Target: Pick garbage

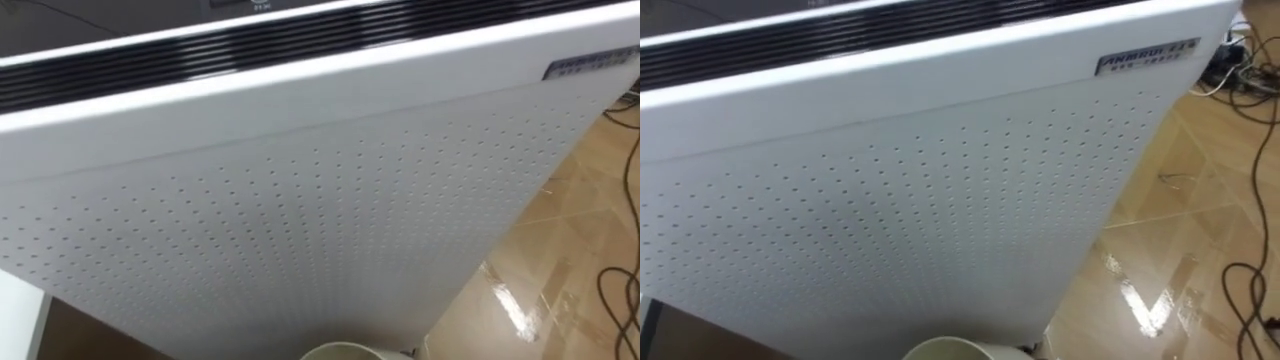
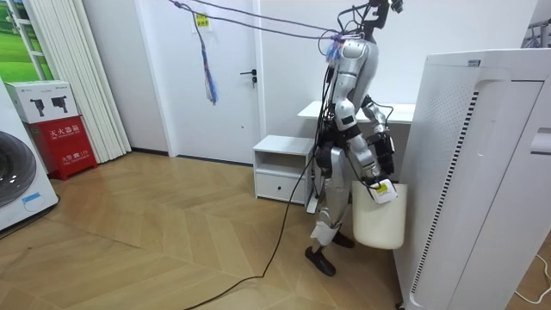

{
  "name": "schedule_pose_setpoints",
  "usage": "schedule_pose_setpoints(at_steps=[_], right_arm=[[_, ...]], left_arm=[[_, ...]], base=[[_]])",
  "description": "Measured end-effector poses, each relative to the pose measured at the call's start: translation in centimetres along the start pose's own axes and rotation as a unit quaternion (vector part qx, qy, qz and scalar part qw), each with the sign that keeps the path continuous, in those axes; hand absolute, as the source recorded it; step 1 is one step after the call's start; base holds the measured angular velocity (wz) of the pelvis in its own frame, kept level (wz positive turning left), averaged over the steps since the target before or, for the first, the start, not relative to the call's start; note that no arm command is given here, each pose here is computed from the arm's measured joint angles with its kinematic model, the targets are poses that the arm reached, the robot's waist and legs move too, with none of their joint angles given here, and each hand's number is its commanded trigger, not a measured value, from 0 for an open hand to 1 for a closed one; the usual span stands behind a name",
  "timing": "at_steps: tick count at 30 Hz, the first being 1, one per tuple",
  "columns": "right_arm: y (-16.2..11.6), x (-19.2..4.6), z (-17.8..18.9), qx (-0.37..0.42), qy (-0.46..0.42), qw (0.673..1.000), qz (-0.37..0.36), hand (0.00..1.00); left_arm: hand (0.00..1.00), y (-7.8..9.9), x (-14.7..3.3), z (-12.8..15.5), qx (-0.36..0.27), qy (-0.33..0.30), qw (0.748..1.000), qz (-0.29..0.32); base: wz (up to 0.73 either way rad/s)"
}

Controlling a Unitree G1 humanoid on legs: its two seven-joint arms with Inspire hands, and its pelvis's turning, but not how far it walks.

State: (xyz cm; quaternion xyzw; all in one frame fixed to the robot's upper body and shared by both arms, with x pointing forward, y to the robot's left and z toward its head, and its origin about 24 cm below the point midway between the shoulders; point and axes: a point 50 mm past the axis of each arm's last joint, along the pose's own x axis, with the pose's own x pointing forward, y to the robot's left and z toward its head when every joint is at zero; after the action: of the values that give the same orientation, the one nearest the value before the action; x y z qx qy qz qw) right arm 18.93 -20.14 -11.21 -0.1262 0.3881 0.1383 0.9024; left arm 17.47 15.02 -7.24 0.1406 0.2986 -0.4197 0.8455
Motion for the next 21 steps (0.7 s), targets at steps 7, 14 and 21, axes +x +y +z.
schedule_pose_setpoints(at_steps=[7,14,21], right_arm=[[-0.1,-1.9,-4.5,0.045,0.057,0.997,-0.015,1.0],[1.1,-4.4,-10.1,0.179,0.128,0.974,-0.054,1.0],[1.8,-6.1,-13.3,0.28,0.171,0.937,-0.12,1.0]], left_arm=[[0.0,-1.9,-0.6,-4.3,-0.16,0.017,0.987,0.001],[0.0,-3.6,-2.8,-10.4,-0.321,0.065,0.939,0.103],[0.0,-5.8,-5.4,-15.1,-0.45,0.131,0.847,0.252]], base=[[-0.16],[-0.11],[-0.17]])
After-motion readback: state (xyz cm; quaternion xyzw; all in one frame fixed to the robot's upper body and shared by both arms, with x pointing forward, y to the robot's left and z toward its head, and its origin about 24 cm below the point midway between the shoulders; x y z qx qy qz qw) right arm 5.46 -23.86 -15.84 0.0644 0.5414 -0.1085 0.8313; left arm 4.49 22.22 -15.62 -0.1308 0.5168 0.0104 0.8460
